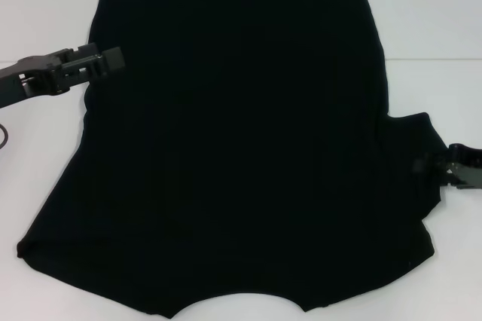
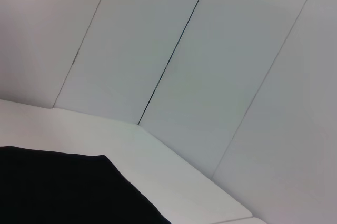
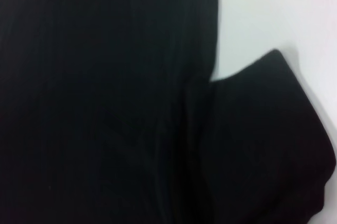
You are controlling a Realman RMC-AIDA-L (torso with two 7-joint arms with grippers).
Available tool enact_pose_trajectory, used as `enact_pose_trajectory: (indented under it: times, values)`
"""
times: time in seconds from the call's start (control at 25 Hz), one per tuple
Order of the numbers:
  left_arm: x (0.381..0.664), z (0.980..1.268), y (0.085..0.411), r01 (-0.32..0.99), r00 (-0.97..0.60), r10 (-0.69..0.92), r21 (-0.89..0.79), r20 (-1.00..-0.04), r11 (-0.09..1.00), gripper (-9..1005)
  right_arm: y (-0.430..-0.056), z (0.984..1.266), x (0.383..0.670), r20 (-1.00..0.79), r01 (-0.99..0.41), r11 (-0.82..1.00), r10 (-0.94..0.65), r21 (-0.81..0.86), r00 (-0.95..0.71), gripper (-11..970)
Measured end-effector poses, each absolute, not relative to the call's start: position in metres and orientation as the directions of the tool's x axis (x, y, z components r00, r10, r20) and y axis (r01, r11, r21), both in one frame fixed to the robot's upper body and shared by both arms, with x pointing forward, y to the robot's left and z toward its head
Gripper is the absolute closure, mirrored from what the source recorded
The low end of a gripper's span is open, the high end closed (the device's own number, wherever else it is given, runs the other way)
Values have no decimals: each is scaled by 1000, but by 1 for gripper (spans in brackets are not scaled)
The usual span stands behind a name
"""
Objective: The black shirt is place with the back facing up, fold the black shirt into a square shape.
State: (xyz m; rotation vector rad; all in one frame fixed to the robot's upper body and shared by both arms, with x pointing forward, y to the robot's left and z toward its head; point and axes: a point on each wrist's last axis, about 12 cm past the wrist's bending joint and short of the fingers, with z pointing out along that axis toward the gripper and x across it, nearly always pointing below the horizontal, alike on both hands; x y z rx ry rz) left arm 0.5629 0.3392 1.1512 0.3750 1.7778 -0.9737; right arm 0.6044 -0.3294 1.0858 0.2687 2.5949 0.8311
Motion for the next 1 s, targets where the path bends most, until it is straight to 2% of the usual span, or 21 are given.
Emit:
enact_pose_trajectory:
  times: [0.96,1.0]
  values:
    - [563,1153,340,646,-409,-200,-437,-890,625,212,-335,1086,605,-300,93,805,322,586,-898,414]
    - [563,1153,340,646,-408,-201,-437,-890,626,212,-335,1086,605,-300,94,804,323,587,-897,463]
